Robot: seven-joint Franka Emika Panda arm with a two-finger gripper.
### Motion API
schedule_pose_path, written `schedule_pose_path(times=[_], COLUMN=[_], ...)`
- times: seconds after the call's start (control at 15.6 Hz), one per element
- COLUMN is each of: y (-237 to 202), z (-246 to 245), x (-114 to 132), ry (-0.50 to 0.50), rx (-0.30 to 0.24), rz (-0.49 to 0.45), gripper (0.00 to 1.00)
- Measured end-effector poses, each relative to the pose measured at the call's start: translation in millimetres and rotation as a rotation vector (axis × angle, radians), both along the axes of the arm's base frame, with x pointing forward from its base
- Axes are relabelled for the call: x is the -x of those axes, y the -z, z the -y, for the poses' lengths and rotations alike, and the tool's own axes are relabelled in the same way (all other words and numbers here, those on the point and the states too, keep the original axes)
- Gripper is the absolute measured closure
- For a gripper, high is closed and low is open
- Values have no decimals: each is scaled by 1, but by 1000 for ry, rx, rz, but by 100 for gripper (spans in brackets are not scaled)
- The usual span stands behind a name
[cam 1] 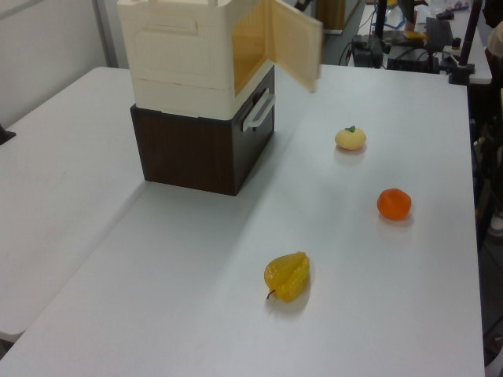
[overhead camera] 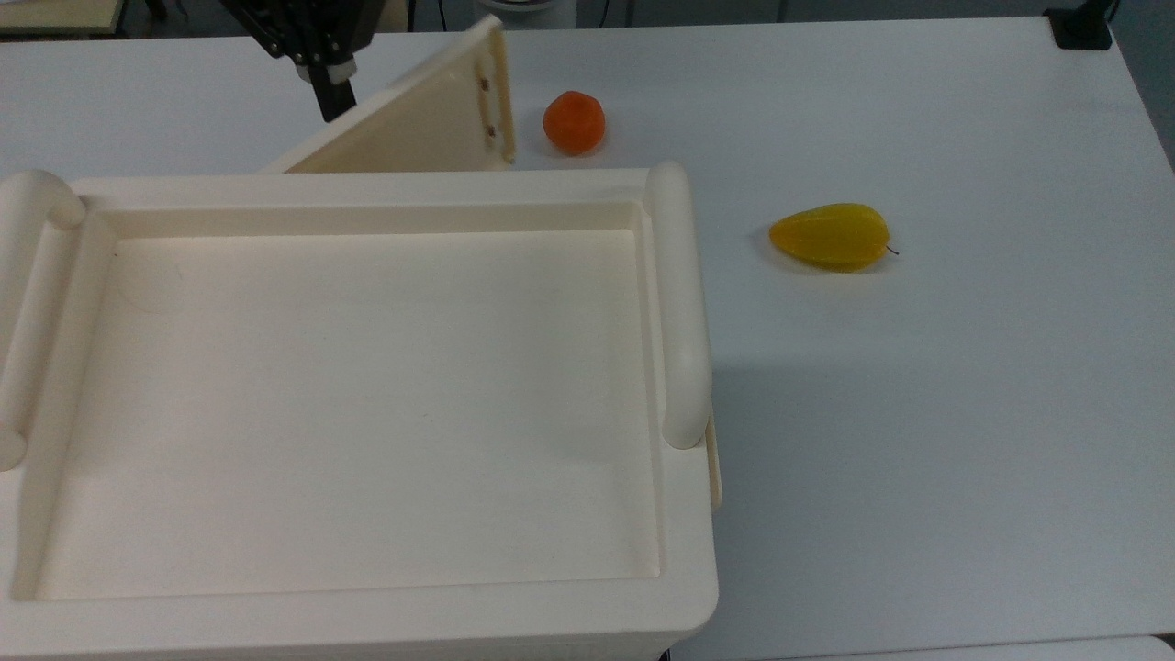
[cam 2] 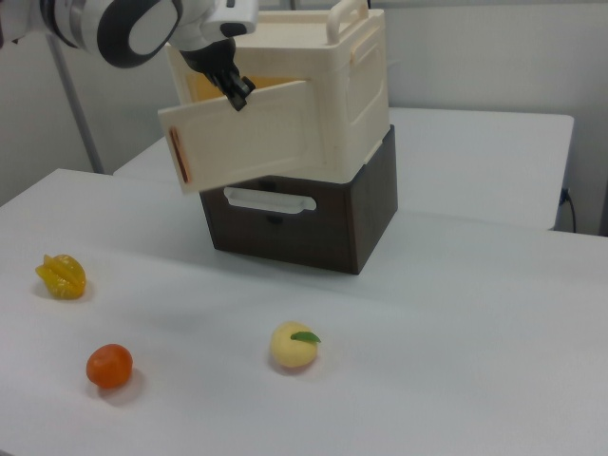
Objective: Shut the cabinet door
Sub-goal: 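Press the door flush against the cabinet front with the gripper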
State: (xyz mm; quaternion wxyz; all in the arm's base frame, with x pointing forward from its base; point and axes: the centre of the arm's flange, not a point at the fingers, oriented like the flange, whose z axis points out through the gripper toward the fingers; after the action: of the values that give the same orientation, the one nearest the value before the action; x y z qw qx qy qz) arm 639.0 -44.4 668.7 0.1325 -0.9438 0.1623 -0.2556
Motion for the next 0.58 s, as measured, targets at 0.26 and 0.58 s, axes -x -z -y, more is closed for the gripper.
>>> schedule_pose_path(times=[0.26,0.58], y=[11,21], z=[-24,-32], x=[-17,-28], ry=[5,6], rx=[2,9], rz=[76,109], gripper=[99,99])
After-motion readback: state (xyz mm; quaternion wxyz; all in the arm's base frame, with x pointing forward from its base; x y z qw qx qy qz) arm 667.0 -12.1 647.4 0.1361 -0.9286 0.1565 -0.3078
